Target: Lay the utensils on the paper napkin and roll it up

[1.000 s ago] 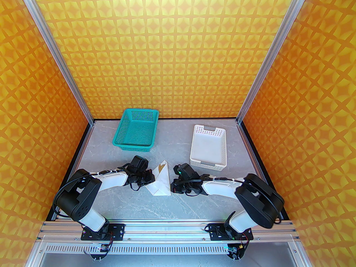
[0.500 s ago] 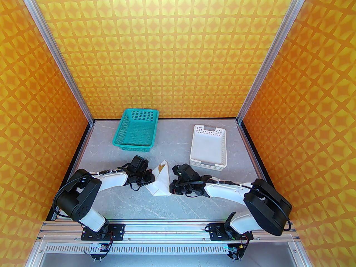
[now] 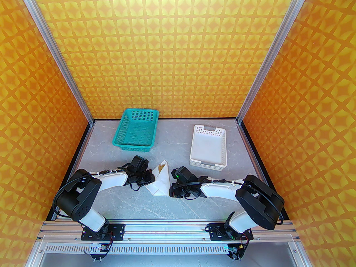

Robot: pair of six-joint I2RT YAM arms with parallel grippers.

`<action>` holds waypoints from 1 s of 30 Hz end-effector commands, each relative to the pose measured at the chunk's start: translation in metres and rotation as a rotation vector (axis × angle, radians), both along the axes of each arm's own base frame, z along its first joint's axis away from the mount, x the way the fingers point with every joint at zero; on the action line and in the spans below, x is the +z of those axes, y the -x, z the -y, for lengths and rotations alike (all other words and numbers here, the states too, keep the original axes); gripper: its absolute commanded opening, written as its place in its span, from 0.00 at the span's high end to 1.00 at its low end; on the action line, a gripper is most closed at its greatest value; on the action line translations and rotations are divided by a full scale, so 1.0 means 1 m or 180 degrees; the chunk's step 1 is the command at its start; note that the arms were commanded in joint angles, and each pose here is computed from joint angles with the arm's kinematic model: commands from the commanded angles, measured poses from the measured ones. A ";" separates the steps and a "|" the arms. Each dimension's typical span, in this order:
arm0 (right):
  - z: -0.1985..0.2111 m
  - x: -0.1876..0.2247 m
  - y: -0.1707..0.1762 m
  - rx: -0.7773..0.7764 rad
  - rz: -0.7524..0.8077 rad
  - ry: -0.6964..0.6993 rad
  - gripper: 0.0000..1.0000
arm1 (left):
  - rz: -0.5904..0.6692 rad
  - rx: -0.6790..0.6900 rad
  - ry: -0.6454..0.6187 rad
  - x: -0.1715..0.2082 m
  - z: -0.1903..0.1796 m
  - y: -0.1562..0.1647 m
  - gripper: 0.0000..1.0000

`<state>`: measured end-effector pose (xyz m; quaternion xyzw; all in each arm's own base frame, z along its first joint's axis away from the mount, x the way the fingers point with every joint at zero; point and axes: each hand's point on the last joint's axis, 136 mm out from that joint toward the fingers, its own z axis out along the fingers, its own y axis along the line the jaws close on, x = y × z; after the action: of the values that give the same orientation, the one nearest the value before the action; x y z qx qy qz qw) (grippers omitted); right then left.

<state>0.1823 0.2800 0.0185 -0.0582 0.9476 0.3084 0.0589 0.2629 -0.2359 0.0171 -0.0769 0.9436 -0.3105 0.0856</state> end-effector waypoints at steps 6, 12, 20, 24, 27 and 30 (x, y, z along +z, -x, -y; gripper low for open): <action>0.009 0.026 -0.010 0.0095 0.0218 0.0079 1.00 | -0.0003 -0.0015 -0.0136 -0.002 -0.006 0.003 1.00; 0.000 0.049 -0.048 -0.0048 0.0463 -0.0263 0.99 | 0.0003 -0.0017 -0.0130 -0.002 -0.005 0.004 1.00; -0.011 0.051 -0.098 -0.0151 0.0694 -0.0318 1.00 | 0.0006 -0.0026 -0.0125 -0.001 -0.004 0.004 1.00; -0.010 0.041 -0.117 -0.0254 0.0694 -0.0251 1.00 | 0.0008 -0.0033 -0.0125 -0.001 -0.003 0.004 1.00; -0.014 0.038 -0.127 -0.0286 0.0689 -0.0326 1.00 | 0.0005 -0.0035 -0.0128 -0.001 -0.004 0.004 1.00; -0.021 0.034 -0.132 -0.0226 0.0660 -0.0353 1.00 | -0.0002 -0.0039 -0.0132 -0.001 -0.004 0.005 1.00</action>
<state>0.3009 0.2884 0.0443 -0.0362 0.9297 0.3323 0.1546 0.2616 -0.2371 0.0173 -0.0739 0.9441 -0.3096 0.0860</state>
